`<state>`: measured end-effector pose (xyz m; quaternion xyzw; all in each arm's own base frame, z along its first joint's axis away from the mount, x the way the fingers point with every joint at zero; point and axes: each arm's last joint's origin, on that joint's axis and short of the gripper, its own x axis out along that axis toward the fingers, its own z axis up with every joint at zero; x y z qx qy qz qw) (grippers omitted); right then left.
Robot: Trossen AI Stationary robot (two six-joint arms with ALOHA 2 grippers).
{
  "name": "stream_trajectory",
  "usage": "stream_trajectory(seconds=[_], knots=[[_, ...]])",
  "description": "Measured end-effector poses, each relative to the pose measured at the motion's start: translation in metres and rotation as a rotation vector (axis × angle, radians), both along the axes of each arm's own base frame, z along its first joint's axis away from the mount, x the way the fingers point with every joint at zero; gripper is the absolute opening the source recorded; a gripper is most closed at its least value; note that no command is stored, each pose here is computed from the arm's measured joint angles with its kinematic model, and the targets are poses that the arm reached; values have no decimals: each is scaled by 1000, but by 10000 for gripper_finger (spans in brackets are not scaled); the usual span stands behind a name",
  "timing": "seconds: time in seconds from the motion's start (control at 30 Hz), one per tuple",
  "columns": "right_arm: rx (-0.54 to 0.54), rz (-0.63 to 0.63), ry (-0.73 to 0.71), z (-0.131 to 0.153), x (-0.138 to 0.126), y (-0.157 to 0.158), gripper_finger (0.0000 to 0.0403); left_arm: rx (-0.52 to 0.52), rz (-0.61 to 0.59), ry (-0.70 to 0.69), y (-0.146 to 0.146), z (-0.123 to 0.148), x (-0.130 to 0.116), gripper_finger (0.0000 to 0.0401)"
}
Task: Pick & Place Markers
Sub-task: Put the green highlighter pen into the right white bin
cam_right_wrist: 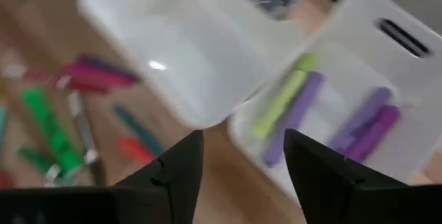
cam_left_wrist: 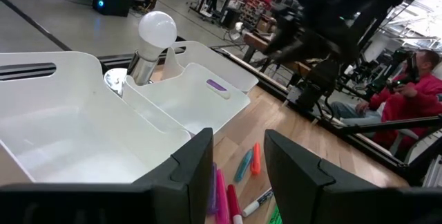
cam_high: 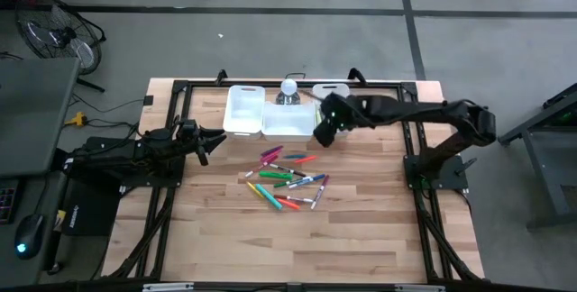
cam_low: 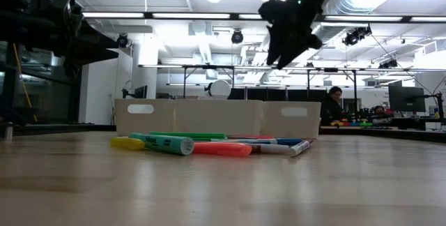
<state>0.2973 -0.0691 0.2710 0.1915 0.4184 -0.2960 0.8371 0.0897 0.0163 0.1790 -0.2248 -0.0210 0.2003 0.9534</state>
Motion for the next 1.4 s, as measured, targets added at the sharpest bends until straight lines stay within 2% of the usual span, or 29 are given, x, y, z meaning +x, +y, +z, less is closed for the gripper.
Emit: stream_trajectory(seconds=[0.2, 0.33, 0.47, 0.73, 1.0, 1.1, 1.4], knots=[[13, 252, -34, 2, 11, 43, 189, 0, 0, 0, 0, 0, 0, 129], [-35, 409, -45, 3, 15, 70, 189, 0, 0, 0, 0, 0, 0, 129], [-38, 516, -53, -4, 24, 89, 190, 0, 0, -1, 0, 0, 0, 129], [1, 600, -113, -34, 56, 105, 184, 0, 0, 0, 0, 0, 0, 129], [-61, 656, -73, -53, 97, 110, 184, 0, 0, 0, 0, 0, 0, 129], [-86, 640, -51, -61, 114, 110, 186, 0, 0, 0, 0, 0, 0, 129], [-73, 676, 21, -80, 152, 115, 185, 0, 0, -1, 0, 0, 0, 129]])
